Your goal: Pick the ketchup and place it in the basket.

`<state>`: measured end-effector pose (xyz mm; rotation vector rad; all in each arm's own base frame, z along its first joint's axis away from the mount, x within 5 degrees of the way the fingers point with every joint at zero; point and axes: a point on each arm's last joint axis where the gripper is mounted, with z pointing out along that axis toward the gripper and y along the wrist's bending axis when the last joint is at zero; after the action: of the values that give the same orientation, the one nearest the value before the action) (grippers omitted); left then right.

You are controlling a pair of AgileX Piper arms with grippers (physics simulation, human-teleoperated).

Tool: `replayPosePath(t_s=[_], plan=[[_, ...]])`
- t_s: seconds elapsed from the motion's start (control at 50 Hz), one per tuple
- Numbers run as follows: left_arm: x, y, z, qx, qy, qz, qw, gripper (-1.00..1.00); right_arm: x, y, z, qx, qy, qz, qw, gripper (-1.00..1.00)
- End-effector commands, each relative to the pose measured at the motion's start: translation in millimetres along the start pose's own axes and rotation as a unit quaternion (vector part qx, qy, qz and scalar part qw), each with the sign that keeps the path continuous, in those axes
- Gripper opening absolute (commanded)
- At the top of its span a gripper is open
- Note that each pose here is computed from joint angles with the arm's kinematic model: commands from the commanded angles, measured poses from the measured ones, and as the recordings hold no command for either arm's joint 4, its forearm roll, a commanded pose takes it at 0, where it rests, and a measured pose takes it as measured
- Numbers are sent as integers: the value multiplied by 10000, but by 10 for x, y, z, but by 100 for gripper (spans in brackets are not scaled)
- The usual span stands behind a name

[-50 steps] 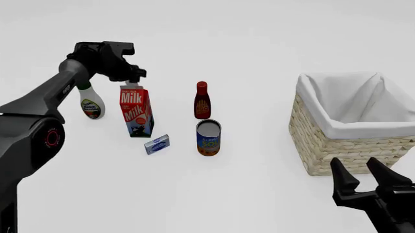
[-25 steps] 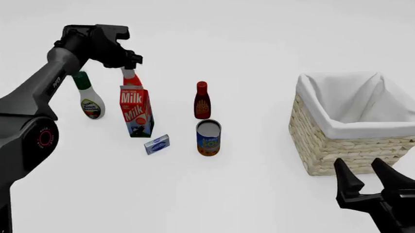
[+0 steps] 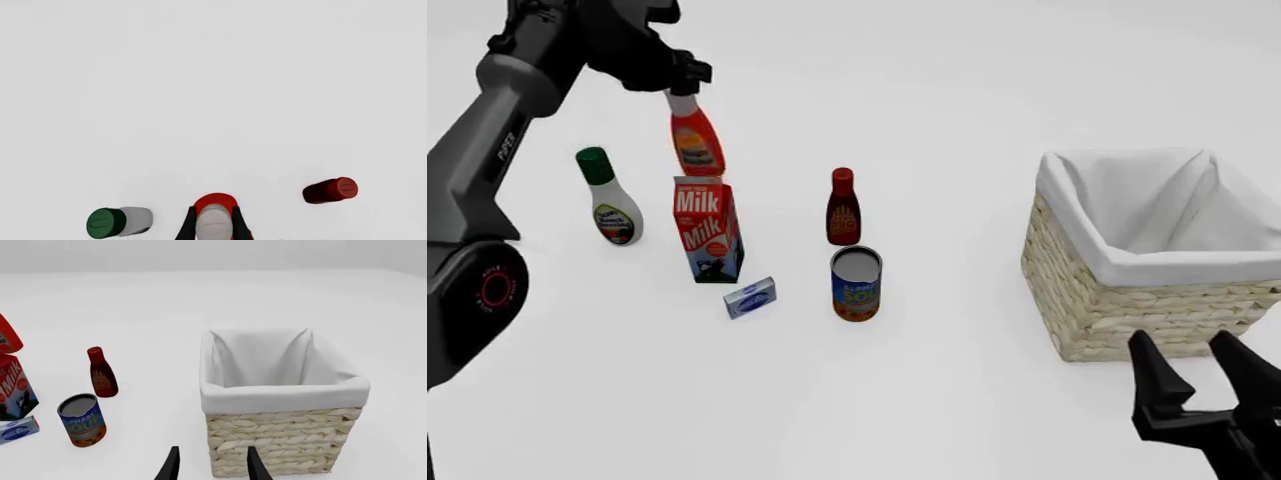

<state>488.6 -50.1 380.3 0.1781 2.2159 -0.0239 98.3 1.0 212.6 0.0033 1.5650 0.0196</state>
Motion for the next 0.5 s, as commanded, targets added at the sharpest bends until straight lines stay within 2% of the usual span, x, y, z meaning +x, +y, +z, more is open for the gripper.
replayPosePath(t_s=[0.02, 0.16, 0.3, 0.5], plan=[[-182, -48, -415, 32, -283, 143, 9995, -100, -16, -2, -64, 14, -72, -29, 10000, 100], [-237, -32, -568, 17, -350, 153, 9993, -100, -22, -3, -74, 17, -102, -45, 9999, 100], [-358, -19, -862, -1, -537, 166, 9984, -100, -25, -2, -82, 12, -119, -61, 9999, 100], [-425, -45, -1168, 21, -696, 167, 9974, -100, -33, -1, -101, 9, -162, -72, 9998, 100]])
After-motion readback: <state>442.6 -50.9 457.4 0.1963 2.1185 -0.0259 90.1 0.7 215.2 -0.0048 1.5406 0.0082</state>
